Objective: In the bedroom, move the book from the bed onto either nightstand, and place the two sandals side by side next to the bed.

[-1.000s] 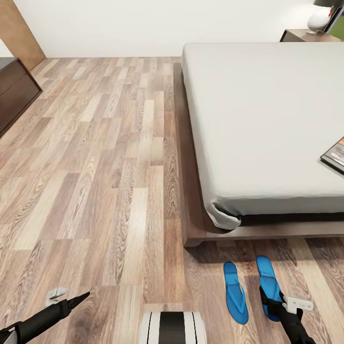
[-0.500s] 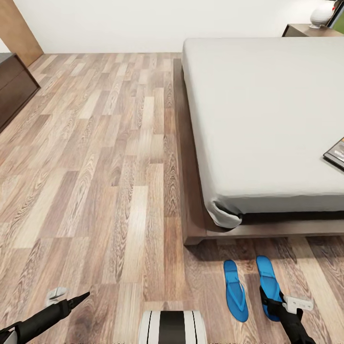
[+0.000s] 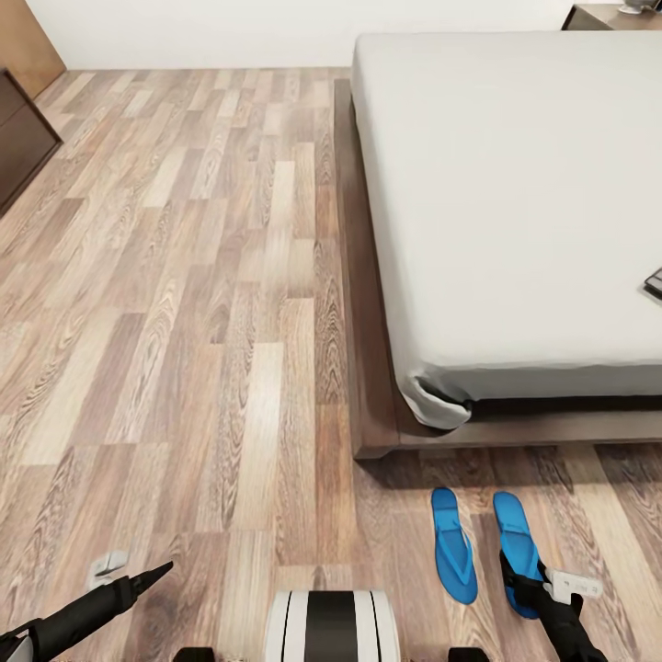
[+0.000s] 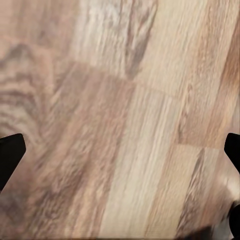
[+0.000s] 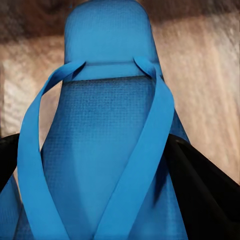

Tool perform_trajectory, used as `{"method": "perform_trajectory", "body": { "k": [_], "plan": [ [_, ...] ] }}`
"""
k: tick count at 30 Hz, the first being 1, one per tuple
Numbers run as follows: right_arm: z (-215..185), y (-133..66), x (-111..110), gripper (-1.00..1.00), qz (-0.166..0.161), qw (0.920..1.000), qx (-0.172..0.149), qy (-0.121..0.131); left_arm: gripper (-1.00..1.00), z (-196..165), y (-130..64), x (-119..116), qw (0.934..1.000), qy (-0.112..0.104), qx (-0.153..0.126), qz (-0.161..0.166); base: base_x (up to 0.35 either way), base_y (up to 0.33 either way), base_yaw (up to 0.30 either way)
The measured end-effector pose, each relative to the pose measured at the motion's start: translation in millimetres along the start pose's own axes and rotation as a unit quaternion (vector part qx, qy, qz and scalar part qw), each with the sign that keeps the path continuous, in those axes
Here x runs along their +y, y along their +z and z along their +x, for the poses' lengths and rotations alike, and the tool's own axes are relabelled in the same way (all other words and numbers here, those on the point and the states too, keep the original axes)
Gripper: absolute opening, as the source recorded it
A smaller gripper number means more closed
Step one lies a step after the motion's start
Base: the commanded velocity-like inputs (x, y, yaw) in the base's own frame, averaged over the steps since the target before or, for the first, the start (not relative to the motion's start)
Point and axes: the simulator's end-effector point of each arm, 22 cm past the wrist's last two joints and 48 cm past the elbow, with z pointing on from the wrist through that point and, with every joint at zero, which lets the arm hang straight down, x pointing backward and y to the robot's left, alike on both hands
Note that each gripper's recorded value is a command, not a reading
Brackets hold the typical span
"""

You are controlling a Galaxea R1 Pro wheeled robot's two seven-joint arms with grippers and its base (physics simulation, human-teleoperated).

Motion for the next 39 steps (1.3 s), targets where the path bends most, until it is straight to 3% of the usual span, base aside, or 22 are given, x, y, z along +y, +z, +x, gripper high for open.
{"method": "perform_trajectory", "body": {
  "k": [12, 15, 18, 21, 39],
  "plan": [
    [13, 0.5, -1, -1.00, 0.001, 0.9999, 0.012, -0.003, 1.00, 11, 2.9, 8, 0.9999, -0.007, 0.010, -0.006, 0.000, 0.000, 0.000],
    [5, 0.7, -1, -1.00, 0.001, 1.0000, -0.007, -0.007, 1.00, 11, 2.9, 8, 0.9999, -0.007, 0.010, -0.006, 0.000, 0.000, 0.000],
    [-20, -1.1, -1, -1.00, 0.001, 0.9978, -0.064, -0.020, 1.00, 11, 2.9, 8, 0.9999, -0.007, 0.010, -0.005, 0.000, 0.000, 0.000],
    [-31, -3.1, 0, -1.00, 0.000, 0.9956, -0.090, -0.027, 1.00, 11, 2.9, 8, 0.9999, -0.007, 0.010, -0.006, 0.000, 0.000, 0.000],
    [-34, -3.9, 2, -1.00, -0.003, 0.9949, -0.097, -0.030, 1.00, 11, 2.9, 8, 0.9999, -0.007, 0.011, -0.007, 0.000, 0.060, 0.000]
  ]
}}
